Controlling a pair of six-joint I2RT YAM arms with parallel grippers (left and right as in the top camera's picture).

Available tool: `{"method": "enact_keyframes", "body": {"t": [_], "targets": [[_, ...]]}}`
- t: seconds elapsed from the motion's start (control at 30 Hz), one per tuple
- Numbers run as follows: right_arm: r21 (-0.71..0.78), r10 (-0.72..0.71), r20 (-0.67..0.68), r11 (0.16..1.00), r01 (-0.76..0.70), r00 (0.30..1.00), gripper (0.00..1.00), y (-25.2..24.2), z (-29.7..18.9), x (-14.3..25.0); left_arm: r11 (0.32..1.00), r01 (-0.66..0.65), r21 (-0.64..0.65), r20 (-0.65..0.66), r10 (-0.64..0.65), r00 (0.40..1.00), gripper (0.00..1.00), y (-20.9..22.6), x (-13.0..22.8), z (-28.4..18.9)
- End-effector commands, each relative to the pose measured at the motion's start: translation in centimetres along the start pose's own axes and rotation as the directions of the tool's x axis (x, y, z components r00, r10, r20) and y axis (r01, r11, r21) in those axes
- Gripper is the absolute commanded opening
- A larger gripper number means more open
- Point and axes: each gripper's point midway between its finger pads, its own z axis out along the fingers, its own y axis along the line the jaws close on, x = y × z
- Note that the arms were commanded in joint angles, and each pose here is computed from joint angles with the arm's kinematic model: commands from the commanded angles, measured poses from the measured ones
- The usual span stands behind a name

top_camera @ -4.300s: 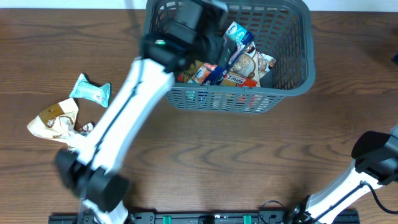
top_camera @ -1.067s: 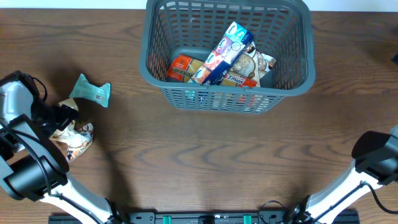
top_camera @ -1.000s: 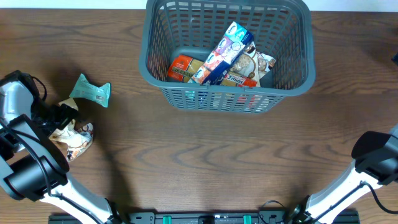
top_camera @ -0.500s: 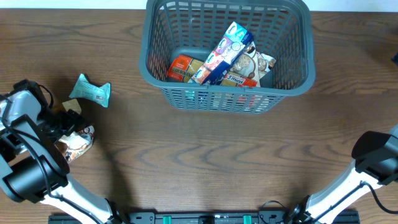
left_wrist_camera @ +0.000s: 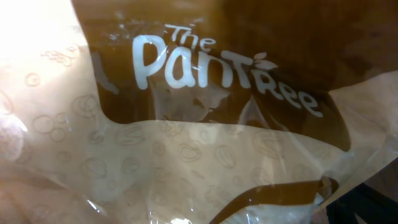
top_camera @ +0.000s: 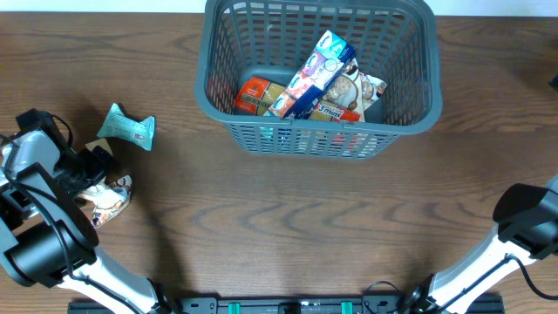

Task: Pack container
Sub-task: 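Lower the left gripper onto the beige Pantree bag and grasp it, then lift the Pantree bag and carry it into the basket with the left gripper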

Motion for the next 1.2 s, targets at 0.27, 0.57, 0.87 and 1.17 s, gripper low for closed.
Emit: {"method": "enact_keyframes", "body": {"t": [0.27,0.57,0.87,1.17], "targets": [[0.003,0.022,0.009,1.000,-0.022,1.000,0.99,-0.5,-0.4,0.0,0.998,-0.023,-0.062,-0.061,0.019,0.998,0.35,1.3,1.6,1.4],[0.003,0.022,0.009,1.000,-0.022,1.000,0.99,-0.5,-0.4,0.0,0.998,0.021,-0.065,-0.058,-0.025,0.998,0.06,1.3,1.6,1.3],[0.003,0.022,0.009,1.000,-0.022,1.000,0.99,-0.5,-0.4,0.0,1.000,0.016,0.021,0.180,-0.020,0.984,0.06,0.1,-0.7,-8.7],[0.003,0.022,0.009,1.000,-0.022,1.000,0.99,-0.5,-0.4,0.0,0.966,-0.129,0.223,0.689,-0.063,0.722,0.06,-2.6,0.4,-30.7]]}}
